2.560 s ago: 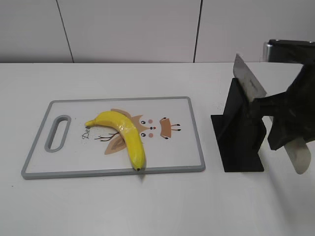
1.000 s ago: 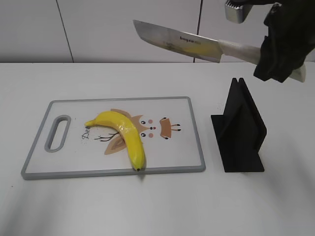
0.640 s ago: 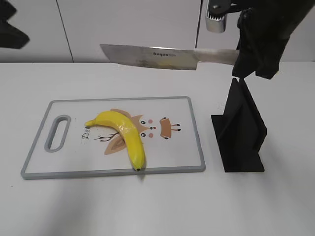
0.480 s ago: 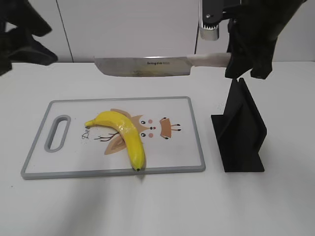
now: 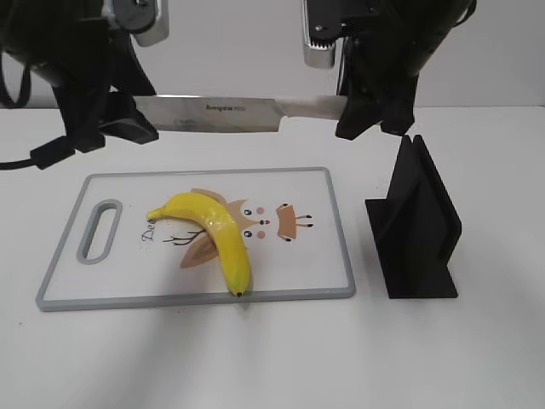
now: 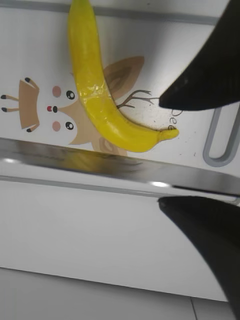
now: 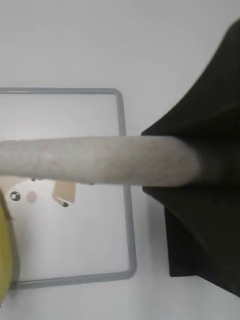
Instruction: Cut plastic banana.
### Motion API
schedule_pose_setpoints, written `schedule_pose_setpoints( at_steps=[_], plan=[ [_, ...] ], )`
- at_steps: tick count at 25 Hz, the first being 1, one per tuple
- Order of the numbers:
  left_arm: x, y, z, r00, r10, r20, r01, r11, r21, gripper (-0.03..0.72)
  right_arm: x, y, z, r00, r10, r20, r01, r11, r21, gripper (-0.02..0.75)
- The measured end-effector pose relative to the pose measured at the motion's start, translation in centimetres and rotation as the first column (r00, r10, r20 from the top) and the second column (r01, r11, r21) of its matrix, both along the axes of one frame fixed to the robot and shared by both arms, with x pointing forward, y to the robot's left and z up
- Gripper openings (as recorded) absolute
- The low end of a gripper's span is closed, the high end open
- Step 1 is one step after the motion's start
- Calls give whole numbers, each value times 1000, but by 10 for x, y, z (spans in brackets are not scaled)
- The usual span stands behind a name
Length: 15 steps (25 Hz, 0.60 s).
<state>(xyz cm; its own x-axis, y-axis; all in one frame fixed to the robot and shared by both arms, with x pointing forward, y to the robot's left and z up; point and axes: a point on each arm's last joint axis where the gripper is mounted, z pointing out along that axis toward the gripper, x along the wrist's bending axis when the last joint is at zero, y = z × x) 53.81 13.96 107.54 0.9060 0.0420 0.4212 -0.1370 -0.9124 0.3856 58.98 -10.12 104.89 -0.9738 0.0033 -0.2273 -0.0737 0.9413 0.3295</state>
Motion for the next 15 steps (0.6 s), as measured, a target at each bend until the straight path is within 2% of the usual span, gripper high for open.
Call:
schedule_pose_setpoints(
  at_steps=[4, 11, 15],
  plan=[
    [10, -4, -15, 1000, 9, -13, -9, 1000, 8, 475, 2, 6, -4, 1000, 23, -12, -23, 999, 37, 167],
    [14, -6, -22, 1000, 12, -22, -11, 1000, 14, 254, 6, 8, -12, 999, 32, -27, -31, 999, 34, 167],
    [14, -6, -22, 1000, 12, -22, -11, 1000, 14, 226, 8, 9, -22, 998, 33, -54, -32, 999, 23, 167]
  ],
)
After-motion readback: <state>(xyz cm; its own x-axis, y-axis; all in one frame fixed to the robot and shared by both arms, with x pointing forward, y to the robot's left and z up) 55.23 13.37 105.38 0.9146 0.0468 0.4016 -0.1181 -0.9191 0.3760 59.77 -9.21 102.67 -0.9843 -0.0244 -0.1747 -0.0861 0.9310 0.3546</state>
